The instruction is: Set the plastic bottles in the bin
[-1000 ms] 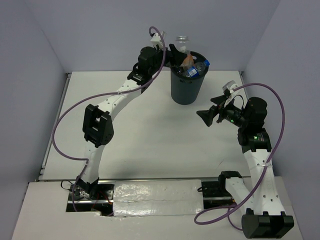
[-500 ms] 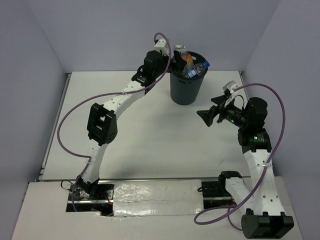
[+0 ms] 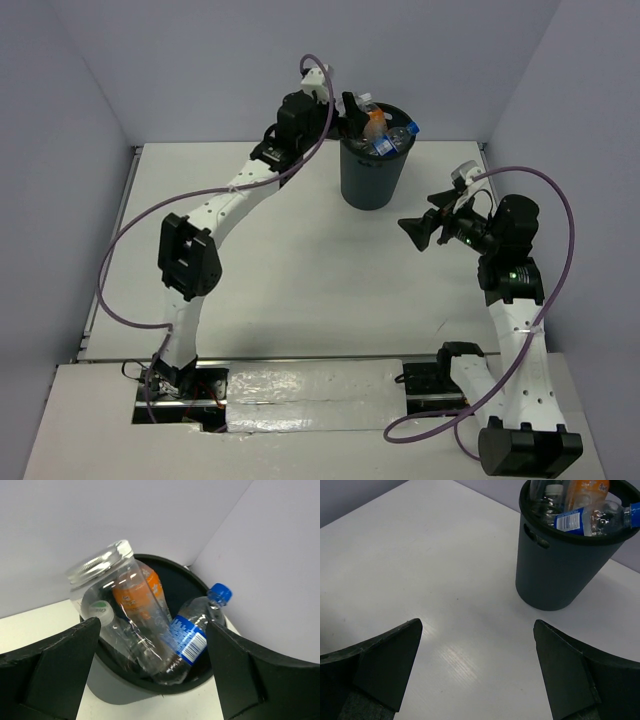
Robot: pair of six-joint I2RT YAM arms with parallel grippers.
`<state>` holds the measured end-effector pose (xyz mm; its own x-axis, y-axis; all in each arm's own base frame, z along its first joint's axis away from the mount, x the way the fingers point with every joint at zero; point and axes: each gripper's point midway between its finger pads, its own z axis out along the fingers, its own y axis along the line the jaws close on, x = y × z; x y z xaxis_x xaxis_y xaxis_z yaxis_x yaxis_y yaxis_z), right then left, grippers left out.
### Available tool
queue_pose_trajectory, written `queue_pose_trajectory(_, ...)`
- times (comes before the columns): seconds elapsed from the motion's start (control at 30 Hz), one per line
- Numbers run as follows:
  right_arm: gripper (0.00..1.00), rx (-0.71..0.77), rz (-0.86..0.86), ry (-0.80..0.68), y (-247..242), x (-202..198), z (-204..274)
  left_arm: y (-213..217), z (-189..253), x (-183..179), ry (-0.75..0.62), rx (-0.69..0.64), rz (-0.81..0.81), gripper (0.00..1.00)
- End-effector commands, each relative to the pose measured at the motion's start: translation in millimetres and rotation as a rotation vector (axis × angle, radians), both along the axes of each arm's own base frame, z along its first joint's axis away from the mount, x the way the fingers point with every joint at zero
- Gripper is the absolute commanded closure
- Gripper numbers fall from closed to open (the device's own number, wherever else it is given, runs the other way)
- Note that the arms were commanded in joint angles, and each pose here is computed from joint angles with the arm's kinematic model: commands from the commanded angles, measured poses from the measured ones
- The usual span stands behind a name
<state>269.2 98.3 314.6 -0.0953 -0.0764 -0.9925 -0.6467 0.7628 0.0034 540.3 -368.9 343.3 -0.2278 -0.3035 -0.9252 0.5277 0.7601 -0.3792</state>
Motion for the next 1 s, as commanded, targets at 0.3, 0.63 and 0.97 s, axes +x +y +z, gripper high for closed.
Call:
queue_pose_trajectory(0.3, 0.00, 0.009, -0.064, -0.034, -20.0, 8.1, 6.9, 68.8, 112.4, -86.4, -0.175, -0.014, 0.066, 0.01)
queue_pose_trajectory(0.63, 0.00, 0.165, -0.062, -0.015, -14.7, -10.5, 31.3, 136.8, 46.0, -206.4, -0.109, 0.076, -0.041, 0.01)
queue_pose_trajectory(0.97, 0.00, 0.202, -0.139, -0.149, -21.1, -28.1, 40.0, 177.8, -3.0, -264.7, -0.118, 0.160, -0.037, 0.01)
